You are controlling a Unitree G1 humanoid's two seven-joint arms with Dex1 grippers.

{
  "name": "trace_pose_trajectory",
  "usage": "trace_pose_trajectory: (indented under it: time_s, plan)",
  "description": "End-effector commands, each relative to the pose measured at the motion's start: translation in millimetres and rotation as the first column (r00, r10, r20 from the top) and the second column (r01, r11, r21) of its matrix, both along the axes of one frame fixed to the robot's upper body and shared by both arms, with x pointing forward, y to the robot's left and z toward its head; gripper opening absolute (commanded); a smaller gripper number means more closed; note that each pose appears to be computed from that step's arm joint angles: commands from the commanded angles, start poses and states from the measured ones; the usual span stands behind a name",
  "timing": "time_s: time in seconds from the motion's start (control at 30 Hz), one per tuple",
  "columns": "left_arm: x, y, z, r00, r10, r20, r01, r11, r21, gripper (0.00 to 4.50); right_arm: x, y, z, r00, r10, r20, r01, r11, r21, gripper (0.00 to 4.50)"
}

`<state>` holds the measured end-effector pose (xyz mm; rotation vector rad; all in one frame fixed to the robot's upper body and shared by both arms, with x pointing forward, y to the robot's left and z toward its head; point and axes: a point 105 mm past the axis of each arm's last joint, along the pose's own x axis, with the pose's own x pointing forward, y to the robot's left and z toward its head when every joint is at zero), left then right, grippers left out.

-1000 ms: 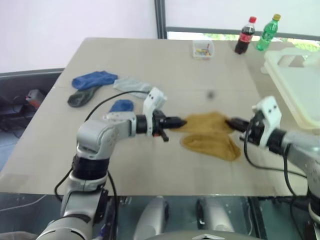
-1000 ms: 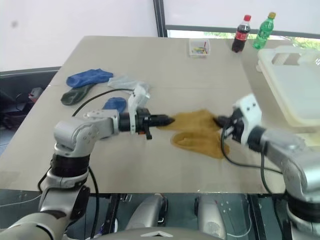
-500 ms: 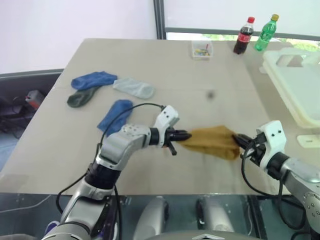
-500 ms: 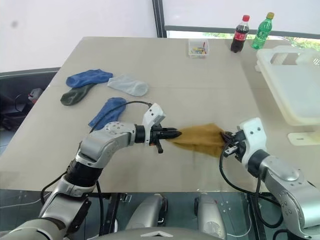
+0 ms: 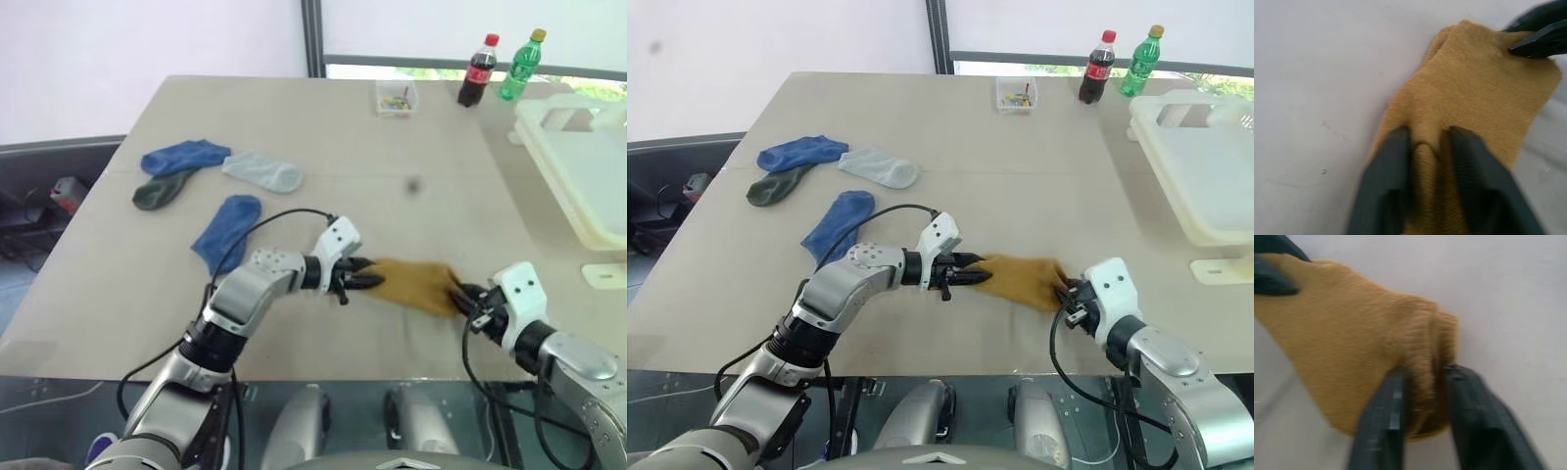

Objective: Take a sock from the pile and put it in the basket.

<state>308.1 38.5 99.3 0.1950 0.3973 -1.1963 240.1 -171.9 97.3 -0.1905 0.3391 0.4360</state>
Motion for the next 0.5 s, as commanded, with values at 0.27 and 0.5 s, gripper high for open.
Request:
trace_pose_trajectory:
  time_s: [0.27, 0.5]
  plan:
    - [9.0, 47.9, 38.2, 0.999, 0.044, 0.003, -0.043, 0.994, -0.101, 3.87, -6.3, 4.4, 47.8, 0.970, 0.186, 0.155, -0.188, 0.982, -0.001, 2.67]
    - [6.1, 41.5, 27.7, 0.997, 0.023, -0.078, -0.032, 0.993, -0.113, 3.87, 3.1, 21.1, 18.0, 0.943, 0.322, 0.084, -0.325, 0.946, 0.013, 0.02]
